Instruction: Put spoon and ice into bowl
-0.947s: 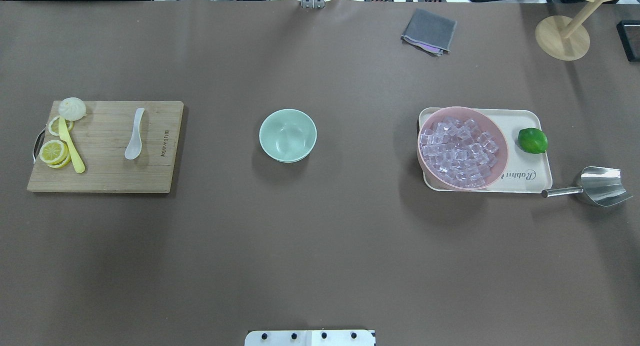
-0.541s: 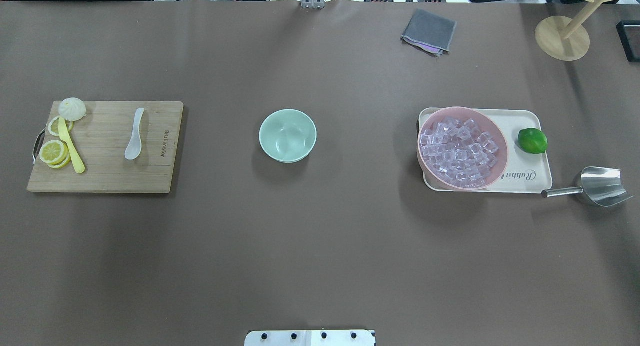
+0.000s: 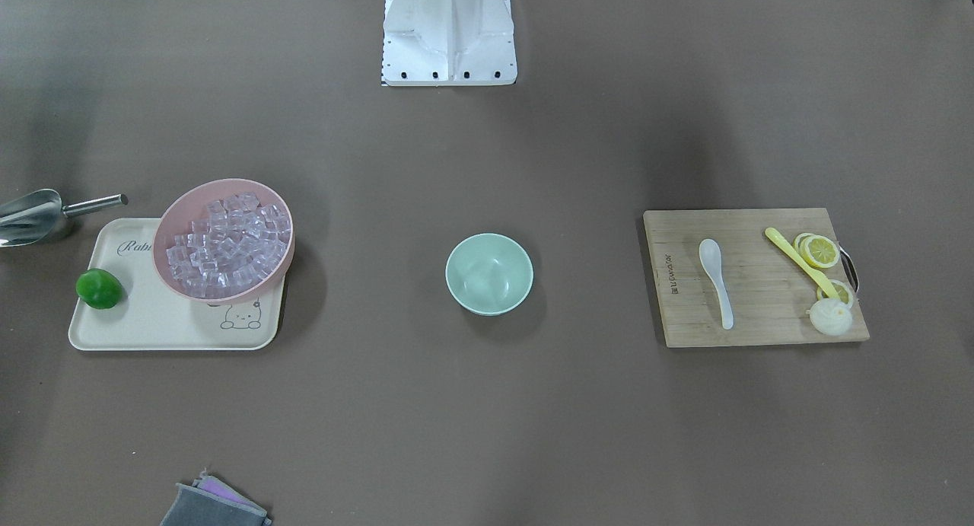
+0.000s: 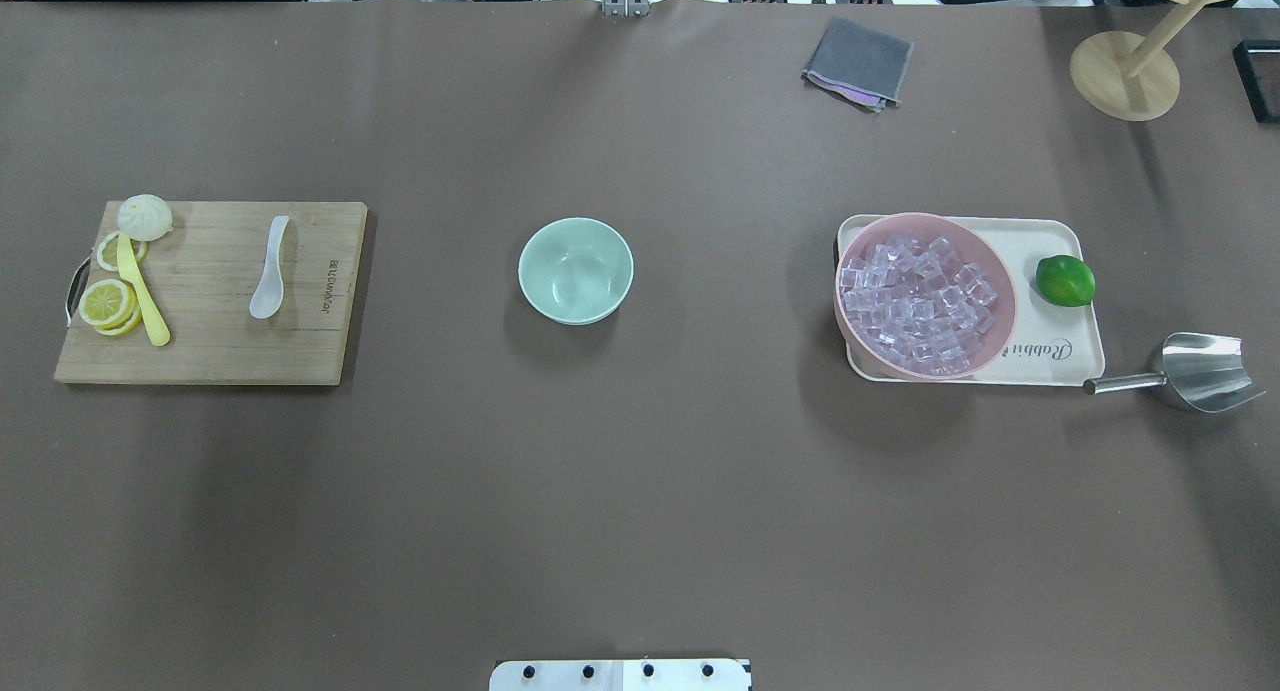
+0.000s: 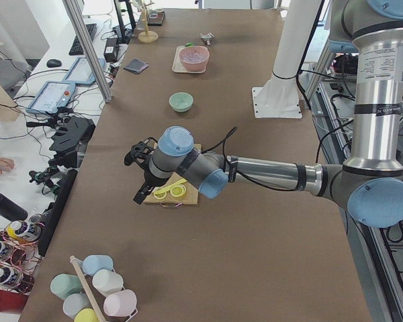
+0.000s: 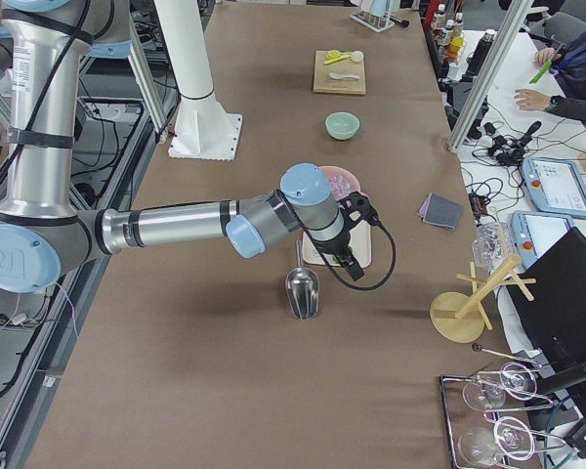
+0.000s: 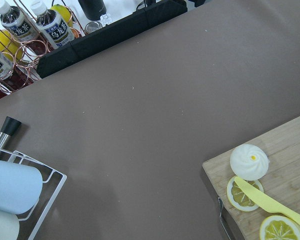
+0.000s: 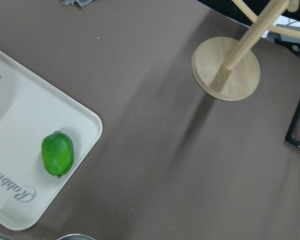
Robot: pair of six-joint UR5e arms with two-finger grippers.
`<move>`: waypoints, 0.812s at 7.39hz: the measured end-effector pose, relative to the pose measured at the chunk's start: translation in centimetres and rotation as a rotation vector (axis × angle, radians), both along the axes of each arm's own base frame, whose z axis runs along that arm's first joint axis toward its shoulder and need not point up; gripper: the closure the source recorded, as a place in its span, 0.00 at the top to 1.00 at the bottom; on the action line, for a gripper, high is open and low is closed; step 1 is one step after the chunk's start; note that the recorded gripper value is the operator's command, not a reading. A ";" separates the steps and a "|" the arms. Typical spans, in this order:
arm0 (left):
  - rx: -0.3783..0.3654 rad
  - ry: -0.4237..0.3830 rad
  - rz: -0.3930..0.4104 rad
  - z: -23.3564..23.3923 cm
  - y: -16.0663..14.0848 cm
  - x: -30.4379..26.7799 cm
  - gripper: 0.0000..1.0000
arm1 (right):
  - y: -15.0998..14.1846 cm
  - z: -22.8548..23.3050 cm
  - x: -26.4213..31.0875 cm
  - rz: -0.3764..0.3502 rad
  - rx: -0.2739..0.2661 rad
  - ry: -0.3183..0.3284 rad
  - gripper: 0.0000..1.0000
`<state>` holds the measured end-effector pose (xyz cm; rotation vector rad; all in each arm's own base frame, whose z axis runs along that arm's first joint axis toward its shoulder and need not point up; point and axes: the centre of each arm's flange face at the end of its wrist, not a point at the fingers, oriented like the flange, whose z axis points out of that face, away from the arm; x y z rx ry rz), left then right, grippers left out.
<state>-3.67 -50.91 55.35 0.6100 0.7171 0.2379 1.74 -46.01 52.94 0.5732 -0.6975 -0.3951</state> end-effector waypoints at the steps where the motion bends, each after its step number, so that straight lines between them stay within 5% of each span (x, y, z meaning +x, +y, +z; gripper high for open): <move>1: 0.004 0.035 0.000 -0.8 -0.6 1.0 0.98 | -0.7 -1.1 -1.7 -0.027 0.018 -0.017 1.00; 4: -0.056 0.162 0.074 -6.8 -4.0 12.2 0.98 | -4.4 -9.3 -11.5 -0.026 -0.044 -0.155 1.00; 6: -0.187 0.236 0.082 -9.2 -5.4 20.0 0.98 | -5.0 -13.4 -18.0 0.012 -0.083 -0.187 1.00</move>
